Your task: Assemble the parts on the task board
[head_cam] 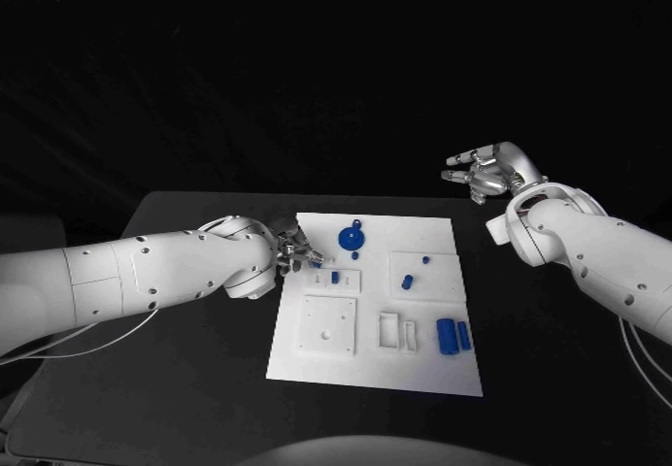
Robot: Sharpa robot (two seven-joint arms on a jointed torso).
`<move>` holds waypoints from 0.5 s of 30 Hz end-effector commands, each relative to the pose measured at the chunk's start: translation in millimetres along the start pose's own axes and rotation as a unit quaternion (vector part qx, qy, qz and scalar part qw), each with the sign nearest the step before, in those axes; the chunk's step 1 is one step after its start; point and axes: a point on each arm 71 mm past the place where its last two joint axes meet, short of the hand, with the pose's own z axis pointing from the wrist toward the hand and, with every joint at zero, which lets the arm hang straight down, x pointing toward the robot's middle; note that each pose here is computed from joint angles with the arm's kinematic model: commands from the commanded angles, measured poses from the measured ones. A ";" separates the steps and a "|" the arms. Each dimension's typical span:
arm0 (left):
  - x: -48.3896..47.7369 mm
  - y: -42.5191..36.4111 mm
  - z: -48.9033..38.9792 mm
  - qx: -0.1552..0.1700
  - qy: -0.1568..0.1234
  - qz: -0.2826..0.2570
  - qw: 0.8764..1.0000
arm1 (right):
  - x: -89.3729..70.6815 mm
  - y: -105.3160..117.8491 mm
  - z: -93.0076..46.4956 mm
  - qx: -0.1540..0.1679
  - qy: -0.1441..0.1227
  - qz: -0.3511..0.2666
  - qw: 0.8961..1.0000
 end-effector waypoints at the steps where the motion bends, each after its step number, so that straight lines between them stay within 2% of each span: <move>1: 1.6 -0.8 -0.4 0.002 -0.017 0.001 1.000 | 1.0 0.5 -0.2 -0.003 0.006 0.000 1.000; 8: 11.7 3.7 -1.8 0.000 -0.011 0.003 1.000 | 0.4 0.1 -0.5 -0.002 0.006 0.000 1.000; 15: 17.0 5.4 -4.3 0.004 -0.005 0.009 1.000 | 0.3 -0.3 -0.7 -0.001 0.008 0.000 1.000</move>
